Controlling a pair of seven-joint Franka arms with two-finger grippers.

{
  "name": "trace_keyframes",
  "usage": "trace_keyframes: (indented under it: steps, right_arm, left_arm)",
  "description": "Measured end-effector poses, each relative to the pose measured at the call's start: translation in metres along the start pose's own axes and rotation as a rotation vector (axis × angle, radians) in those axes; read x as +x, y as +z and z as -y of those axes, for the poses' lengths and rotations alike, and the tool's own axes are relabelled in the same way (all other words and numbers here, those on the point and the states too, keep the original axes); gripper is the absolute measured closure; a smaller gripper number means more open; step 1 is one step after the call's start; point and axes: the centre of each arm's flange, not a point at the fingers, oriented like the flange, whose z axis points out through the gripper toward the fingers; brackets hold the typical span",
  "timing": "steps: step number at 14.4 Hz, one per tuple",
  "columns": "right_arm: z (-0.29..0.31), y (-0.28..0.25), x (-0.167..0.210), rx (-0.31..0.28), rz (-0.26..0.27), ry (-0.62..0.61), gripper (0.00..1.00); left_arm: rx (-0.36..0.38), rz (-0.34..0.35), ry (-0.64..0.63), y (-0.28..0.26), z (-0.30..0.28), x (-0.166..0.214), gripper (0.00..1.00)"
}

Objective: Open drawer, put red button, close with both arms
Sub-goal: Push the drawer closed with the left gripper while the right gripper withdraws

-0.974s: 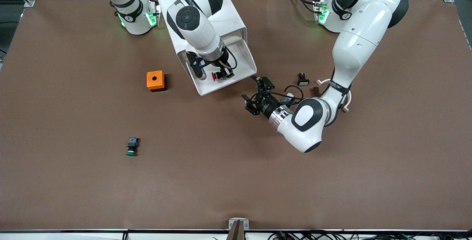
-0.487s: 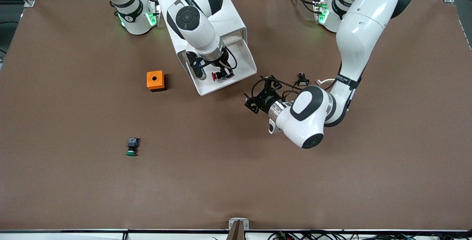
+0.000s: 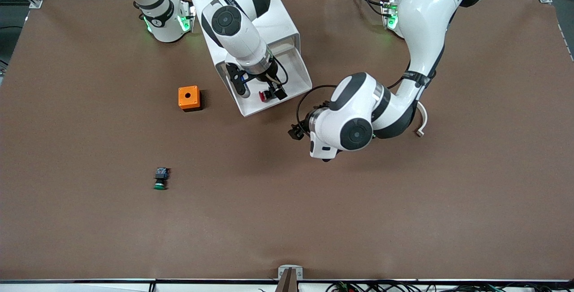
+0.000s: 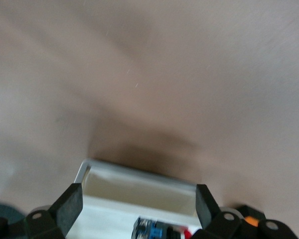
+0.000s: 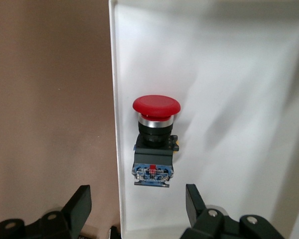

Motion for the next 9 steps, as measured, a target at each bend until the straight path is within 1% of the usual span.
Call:
trace_keyframes:
  steps: [1,2,4,7,9]
  right_arm:
    - [0.003,-0.010,0.002,-0.027,-0.001,-0.008,0.10]
    - [0.007,-0.021,0.006,-0.057,0.000,-0.025,0.01]
    - [0.016,-0.047,0.024,-0.097,0.006,-0.049,0.00]
    - [0.035,-0.090,0.069,-0.115,0.010,-0.086,0.00]
    - [0.040,-0.112,0.098,-0.133,-0.032,-0.150,0.00]
  left_arm:
    - [-0.008,-0.034,0.013,0.000,-0.003,-0.002,0.00]
    - [-0.014,-0.061,0.023,0.000,-0.005,-0.003,0.00]
    - [-0.019,-0.119,0.047,-0.001,-0.007,-0.004,0.00]
    - [-0.010,-0.213,0.103,0.003,-0.013,-0.018,0.00]
    - [-0.017,-0.239,0.127,0.007,-0.017,-0.028,0.00]
